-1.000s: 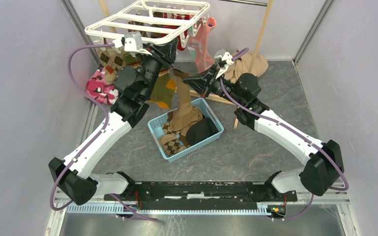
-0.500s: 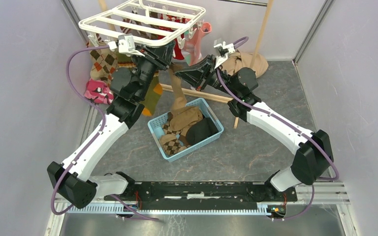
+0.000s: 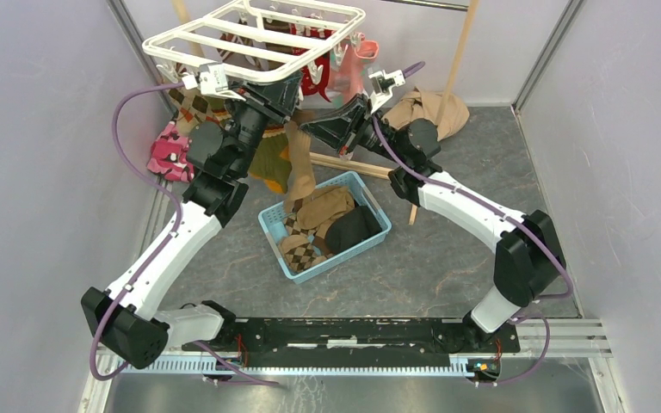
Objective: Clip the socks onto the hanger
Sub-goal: Open the clamp at the hanger.
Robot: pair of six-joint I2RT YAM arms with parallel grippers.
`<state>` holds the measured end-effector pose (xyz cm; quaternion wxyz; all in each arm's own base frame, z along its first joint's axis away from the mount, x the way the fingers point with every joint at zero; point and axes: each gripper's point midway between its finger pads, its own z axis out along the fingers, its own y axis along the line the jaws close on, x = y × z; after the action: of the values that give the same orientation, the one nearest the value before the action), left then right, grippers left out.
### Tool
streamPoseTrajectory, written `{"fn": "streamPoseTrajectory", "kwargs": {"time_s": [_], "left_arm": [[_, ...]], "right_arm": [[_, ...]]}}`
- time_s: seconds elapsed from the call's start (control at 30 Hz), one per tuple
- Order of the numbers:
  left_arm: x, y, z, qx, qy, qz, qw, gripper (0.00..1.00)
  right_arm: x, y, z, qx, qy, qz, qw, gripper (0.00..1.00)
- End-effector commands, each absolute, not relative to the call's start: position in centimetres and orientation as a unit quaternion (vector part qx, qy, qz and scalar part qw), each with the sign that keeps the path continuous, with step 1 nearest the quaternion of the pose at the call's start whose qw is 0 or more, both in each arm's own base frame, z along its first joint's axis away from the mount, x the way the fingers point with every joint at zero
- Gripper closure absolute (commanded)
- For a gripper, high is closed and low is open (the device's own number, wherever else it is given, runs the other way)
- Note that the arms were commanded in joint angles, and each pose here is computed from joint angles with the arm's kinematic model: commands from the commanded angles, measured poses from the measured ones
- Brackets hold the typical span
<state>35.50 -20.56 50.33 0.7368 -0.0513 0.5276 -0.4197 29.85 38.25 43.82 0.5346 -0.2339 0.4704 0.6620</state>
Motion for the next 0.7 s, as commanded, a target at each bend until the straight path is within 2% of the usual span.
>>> {"fn": "streamPoseTrajectory", "kwargs": {"time_s": [0.0, 0.1, 0.43, 0.67], "left_arm": [[33.8, -19.5, 53.1, -0.060, 0.484, -0.454, 0.745, 0.78], [33.7, -19.2, 53.0, -0.063, 0.483, -0.454, 0.746, 0.78], [34.0, -19.0, 52.9, -0.069, 0.486, -0.451, 0.746, 0.78], [34.2, -19.0, 52.5, -0.076, 0.491, -0.452, 0.741, 0.78]], "right_arm": [[29.2, 37.3, 47.4, -0.237, 0.418, 0.680, 0.553, 1.00], [29.7, 37.3, 47.4, -0.235, 0.432, 0.666, 0.561, 1.00], [32.3, 35.0, 44.3, -0.225, 0.529, 0.520, 0.631, 1.00], [33.2, 35.2, 44.9, -0.222, 0.542, 0.469, 0.661, 1.00]]}}
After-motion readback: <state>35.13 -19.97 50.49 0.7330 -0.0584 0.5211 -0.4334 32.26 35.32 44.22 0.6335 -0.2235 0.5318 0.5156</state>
